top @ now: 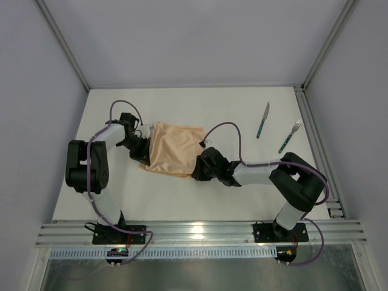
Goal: Fold the napkin into a case and place the utensils inside
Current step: Smooth out the lower triangle-folded napkin at the center of the board.
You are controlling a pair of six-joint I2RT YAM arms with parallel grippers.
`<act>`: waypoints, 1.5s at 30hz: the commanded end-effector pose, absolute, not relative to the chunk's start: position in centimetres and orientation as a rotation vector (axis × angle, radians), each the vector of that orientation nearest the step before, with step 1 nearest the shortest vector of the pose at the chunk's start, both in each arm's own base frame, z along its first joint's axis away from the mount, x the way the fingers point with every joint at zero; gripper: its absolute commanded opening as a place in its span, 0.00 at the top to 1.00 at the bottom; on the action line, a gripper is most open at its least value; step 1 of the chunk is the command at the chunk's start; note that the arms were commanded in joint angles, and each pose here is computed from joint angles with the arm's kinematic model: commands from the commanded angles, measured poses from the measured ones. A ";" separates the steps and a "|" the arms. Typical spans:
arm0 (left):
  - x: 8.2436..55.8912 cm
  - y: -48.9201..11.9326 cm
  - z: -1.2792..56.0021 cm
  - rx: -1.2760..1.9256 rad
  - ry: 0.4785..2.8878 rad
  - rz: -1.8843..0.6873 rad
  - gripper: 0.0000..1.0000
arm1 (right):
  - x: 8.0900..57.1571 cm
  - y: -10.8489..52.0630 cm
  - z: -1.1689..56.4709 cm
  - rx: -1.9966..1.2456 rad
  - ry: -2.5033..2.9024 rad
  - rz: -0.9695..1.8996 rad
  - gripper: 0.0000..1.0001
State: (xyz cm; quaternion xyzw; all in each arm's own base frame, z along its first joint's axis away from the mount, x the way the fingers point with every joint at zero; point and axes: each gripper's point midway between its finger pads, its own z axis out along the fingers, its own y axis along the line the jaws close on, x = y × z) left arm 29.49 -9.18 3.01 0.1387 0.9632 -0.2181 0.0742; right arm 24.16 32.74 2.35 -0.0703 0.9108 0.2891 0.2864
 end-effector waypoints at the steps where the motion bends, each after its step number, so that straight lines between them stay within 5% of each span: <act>1: 29.1 -9.4 3.4 0.409 2.883 -0.705 1.00 | 25.0 32.9 2.7 -0.161 2.392 0.767 0.85; 4: 29.1 -9.4 3.6 0.408 2.879 -0.725 1.00 | 25.0 32.4 2.8 -0.174 2.389 0.746 0.96; 29: 27.6 -5.9 5.1 0.680 2.902 -0.652 1.00 | 23.2 30.6 3.0 -0.641 2.453 0.596 0.96; 36: 27.0 -4.8 5.6 0.845 2.808 -0.546 0.68 | 22.9 32.4 2.9 -0.616 2.459 0.711 0.96; 45: 25.8 -6.7 8.0 1.248 2.432 -0.285 0.56 | 22.8 32.5 2.9 -0.603 2.469 0.738 0.96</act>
